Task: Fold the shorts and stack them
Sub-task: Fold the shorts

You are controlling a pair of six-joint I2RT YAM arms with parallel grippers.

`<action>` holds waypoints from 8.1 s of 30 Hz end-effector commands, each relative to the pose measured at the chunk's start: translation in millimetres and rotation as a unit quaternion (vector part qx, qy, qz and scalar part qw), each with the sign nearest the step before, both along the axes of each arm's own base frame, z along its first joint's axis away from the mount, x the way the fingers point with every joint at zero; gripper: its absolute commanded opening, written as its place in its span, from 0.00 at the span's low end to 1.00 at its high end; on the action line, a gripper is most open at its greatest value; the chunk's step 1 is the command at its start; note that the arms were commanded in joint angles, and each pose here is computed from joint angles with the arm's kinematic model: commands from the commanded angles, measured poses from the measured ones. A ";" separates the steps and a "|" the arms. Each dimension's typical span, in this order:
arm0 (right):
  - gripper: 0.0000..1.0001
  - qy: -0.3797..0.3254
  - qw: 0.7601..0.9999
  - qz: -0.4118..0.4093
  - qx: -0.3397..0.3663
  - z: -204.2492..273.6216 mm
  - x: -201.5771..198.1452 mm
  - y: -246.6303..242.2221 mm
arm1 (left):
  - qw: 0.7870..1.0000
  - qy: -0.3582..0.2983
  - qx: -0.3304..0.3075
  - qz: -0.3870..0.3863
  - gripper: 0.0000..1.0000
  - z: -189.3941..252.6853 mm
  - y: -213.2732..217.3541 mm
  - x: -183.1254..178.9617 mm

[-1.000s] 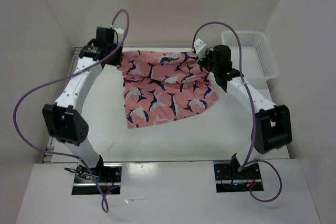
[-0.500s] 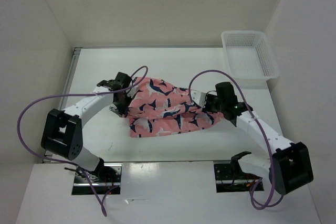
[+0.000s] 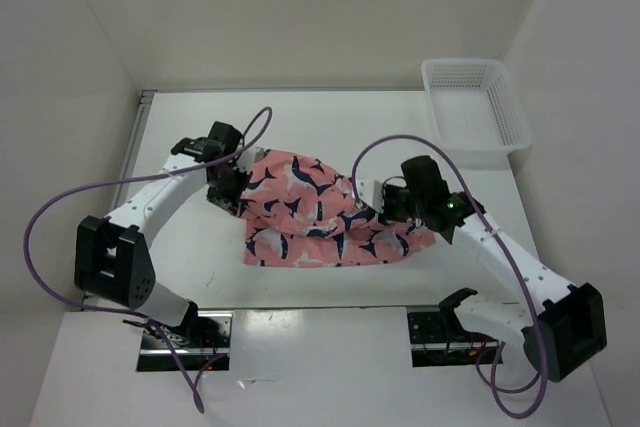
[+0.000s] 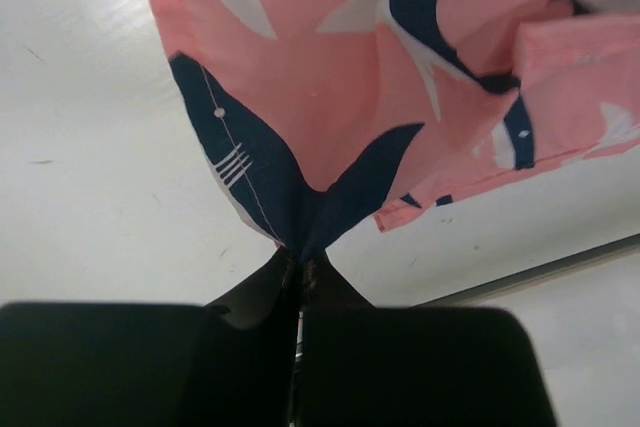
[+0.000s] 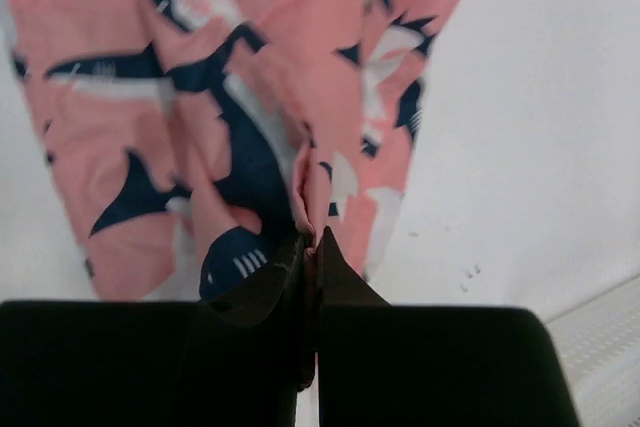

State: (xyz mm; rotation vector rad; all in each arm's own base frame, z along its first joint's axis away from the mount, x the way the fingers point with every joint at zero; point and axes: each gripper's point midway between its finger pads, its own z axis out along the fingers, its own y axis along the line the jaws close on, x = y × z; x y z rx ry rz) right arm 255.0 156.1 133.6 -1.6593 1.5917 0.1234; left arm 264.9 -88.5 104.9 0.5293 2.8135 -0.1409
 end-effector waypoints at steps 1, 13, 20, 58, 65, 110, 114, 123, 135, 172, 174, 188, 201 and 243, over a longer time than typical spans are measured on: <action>0.00 0.007 0.993 -0.065 0.095 60.2 40.2 32.7 | 0.997 -0.055 -0.044 0.005 0.00 46.7 -11.2 40.0; 0.00 -0.287 0.843 -0.231 0.391 368.3 204.2 30.4 | 0.778 -0.590 -0.005 0.216 0.00 420.9 108.5 233.7; 0.00 -0.279 0.879 -0.135 0.363 399.6 160.2 49.5 | 0.813 -0.561 -0.054 0.148 0.00 436.2 83.9 153.8; 0.00 -0.273 0.854 -0.221 0.385 362.7 240.2 55.3 | 0.780 -0.602 -0.050 0.163 0.00 437.7 105.5 221.1; 0.00 -0.339 0.794 -0.215 0.457 497.1 220.9 40.7 | 0.681 -0.717 -0.087 0.118 0.00 546.9 96.5 132.0; 0.00 0.237 0.931 -0.237 0.143 -3.5 15.5 -22.5 | 0.960 -0.251 -0.113 0.052 0.00 191.9 7.7 208.9; 0.00 0.253 0.898 -0.325 0.155 -22.1 43.0 -60.9 | 0.958 -0.263 -0.105 0.037 0.00 173.1 -18.4 256.0; 0.00 0.274 0.878 -0.368 0.134 -56.1 48.4 -85.4 | 0.949 -0.301 -0.087 0.023 0.00 121.5 -62.6 332.1; 0.99 0.177 0.855 -0.468 0.137 -27.8 112.8 -125.5 | 0.947 -0.314 -0.050 0.038 0.99 92.4 -67.9 348.1; 0.08 0.148 0.927 -0.345 0.015 -82.6 208.6 -27.4 | 0.993 0.047 0.030 0.100 0.55 -73.6 48.9 132.0; 0.59 0.109 0.916 -0.384 0.043 -66.7 254.8 -23.6 | 0.993 0.045 0.021 0.104 0.63 -67.6 51.1 122.3; 0.99 0.321 0.702 -0.541 0.334 4.0 198.2 -13.2 | 0.991 0.039 0.006 0.126 0.84 -60.9 67.5 83.8; 0.96 0.415 0.537 -0.663 0.316 -74.0 173.2 -9.8 | 0.988 0.044 0.033 0.141 0.84 -63.6 83.7 79.0; 0.00 0.172 0.784 -0.563 0.198 -15.5 182.4 -80.3 | 0.990 -0.098 -0.049 0.089 0.80 52.6 32.8 155.4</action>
